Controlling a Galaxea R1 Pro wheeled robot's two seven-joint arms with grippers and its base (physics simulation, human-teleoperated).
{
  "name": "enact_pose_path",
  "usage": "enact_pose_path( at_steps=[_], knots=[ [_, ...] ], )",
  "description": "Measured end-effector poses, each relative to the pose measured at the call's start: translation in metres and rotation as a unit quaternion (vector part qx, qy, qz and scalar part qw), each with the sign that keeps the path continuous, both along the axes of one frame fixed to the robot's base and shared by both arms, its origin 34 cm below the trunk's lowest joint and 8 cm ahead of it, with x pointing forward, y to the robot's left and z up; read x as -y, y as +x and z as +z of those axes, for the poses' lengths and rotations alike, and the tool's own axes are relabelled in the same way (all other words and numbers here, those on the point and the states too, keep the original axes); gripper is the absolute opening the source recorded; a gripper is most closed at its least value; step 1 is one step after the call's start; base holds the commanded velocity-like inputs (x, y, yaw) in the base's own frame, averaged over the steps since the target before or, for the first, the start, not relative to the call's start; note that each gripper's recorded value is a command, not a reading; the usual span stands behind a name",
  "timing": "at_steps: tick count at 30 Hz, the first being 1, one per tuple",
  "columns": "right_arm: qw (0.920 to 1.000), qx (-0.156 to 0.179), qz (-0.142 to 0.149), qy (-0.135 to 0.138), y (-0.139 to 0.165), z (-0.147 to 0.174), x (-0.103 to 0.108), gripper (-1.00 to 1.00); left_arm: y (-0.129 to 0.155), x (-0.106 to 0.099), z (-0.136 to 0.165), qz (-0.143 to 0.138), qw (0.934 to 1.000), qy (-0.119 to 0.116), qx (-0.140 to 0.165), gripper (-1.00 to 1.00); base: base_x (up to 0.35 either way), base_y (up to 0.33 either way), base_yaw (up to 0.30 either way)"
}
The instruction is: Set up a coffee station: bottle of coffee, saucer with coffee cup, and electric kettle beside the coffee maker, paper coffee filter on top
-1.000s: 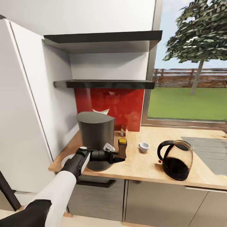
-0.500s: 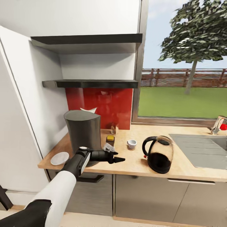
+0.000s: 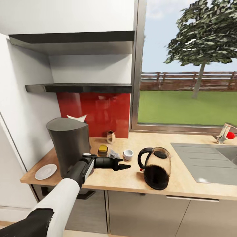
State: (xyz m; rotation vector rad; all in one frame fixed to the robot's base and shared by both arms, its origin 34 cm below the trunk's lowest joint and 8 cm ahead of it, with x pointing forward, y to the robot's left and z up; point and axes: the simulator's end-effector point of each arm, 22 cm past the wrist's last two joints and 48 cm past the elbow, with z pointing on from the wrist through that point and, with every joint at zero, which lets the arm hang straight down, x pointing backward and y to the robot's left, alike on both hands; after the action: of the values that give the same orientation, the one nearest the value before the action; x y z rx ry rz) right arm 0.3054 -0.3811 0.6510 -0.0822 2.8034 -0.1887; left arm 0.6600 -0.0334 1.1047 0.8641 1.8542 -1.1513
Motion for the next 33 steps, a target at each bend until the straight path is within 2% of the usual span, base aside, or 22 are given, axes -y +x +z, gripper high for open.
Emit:
enact_pose_path(
  at_steps=[6,15,23,33],
  knots=[
    [1.0000,0.000,0.000,0.000,-0.0001,-0.0001,-0.0003,1.00,-0.0008,0.0010,-0.0007,-0.001,1.0000,-0.002,-0.002,1.00,0.233,-0.210,0.000],
    [1.0000,0.000,-0.002,0.000,0.0003,-0.0001,0.0003,1.00,-0.0015,0.0009,0.0004,-0.002,1.0000,-0.009,-0.005,1.00,0.024,-0.020,-0.001],
    [1.0000,0.000,-0.005,0.001,0.0001,-0.0003,-0.0004,1.00,-0.0053,0.0019,0.0018,-0.011,0.9998,-0.014,-0.008,1.00,0.000,0.000,-0.240],
    [1.0000,0.000,-0.005,0.001,0.0000,-0.0002,-0.0006,1.00,-0.0049,-0.0012,0.0014,-0.010,0.9999,-0.012,-0.006,1.00,0.061,0.000,-0.031]
  ],
)
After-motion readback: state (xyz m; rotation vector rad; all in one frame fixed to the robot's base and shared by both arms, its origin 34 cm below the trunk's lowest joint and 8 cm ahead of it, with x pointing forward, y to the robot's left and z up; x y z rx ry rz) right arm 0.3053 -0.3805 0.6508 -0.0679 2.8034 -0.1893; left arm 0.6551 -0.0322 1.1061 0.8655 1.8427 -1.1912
